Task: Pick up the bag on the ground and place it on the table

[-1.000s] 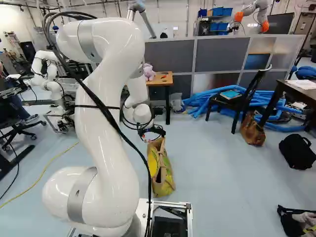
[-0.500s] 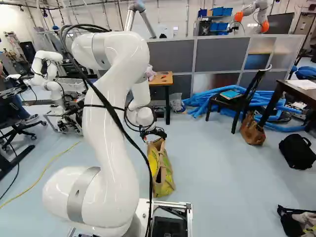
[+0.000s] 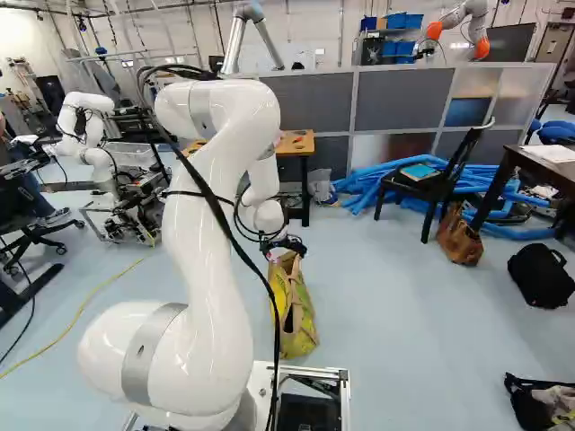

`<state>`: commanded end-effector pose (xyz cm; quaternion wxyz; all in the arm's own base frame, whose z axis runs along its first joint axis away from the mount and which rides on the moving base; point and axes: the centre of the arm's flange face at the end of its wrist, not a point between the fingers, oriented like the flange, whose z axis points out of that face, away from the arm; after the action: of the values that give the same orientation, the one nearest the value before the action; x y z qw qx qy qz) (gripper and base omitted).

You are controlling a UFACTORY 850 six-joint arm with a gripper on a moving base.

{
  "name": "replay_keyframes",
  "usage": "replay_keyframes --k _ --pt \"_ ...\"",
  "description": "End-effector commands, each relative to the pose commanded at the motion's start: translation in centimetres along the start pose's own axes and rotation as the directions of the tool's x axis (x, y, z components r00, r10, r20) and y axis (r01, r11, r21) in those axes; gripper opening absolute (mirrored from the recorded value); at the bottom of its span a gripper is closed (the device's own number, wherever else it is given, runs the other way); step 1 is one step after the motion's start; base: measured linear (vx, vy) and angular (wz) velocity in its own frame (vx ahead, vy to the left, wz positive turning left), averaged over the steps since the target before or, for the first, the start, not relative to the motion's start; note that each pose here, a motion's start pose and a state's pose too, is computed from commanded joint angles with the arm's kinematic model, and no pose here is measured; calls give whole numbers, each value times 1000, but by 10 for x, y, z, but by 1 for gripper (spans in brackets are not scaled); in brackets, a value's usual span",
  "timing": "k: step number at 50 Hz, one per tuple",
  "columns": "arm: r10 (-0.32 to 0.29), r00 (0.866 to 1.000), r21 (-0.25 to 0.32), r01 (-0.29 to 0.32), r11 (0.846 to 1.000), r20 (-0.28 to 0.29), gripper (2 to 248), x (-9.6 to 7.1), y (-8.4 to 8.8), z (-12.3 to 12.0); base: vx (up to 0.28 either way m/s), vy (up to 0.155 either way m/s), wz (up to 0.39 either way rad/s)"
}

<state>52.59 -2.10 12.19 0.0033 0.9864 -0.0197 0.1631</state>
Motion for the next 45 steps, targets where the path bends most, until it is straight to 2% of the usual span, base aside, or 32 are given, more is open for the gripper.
replay_keyframes --k 13,45 --pt "6 1000 -2 -6 1000 9 247 3 3 21 0 0 0" --pt "7 999 -2 -7 1000 45 247 -5 4 68 0 0 0"
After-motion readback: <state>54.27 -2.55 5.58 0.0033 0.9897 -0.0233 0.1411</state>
